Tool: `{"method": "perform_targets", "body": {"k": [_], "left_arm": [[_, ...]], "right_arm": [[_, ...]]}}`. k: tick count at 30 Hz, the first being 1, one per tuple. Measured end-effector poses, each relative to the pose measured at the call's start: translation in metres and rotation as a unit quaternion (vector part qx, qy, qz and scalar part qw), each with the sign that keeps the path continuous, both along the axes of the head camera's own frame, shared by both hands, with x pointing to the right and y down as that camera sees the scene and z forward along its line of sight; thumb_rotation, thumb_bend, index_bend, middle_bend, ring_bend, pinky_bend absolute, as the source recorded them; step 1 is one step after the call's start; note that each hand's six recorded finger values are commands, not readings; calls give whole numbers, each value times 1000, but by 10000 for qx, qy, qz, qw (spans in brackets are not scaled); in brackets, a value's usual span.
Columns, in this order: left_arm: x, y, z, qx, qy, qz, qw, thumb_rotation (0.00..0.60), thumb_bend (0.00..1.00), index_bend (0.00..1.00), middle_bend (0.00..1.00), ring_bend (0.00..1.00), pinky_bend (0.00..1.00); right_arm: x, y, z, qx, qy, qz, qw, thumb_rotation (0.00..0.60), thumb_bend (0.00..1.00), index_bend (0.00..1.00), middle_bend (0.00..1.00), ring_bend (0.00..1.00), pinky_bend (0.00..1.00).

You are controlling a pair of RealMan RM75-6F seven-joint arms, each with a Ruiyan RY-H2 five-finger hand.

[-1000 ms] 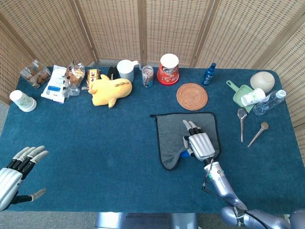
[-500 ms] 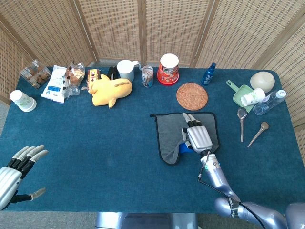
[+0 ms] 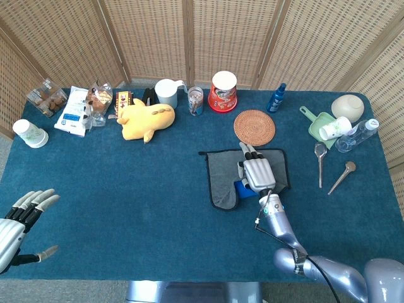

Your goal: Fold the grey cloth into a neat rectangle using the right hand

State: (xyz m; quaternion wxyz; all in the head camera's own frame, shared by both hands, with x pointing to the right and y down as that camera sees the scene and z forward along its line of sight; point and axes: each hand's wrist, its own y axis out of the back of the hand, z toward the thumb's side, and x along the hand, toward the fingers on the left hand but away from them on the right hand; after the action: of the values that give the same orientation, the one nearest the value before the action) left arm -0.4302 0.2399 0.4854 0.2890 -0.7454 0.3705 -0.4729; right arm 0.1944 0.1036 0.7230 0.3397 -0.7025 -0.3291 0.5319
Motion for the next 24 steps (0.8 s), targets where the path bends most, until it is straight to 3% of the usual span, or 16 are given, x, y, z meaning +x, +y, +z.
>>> {"method": "perform_targets", "body": {"k": [22,24], "left_arm": [[-7,-8,10,-165,-64,-138,9997,600,237,84,0,0,66],[-7,-8,10,-162,-66,-142,9997,600,237,84,0,0,66]], "right_arm": [[-10,-37,13,20,161,248,9996,600,429,661,62,39,251],[-10,-39,13,16,171,272,9995,600,437,627,59,39,251]]}}
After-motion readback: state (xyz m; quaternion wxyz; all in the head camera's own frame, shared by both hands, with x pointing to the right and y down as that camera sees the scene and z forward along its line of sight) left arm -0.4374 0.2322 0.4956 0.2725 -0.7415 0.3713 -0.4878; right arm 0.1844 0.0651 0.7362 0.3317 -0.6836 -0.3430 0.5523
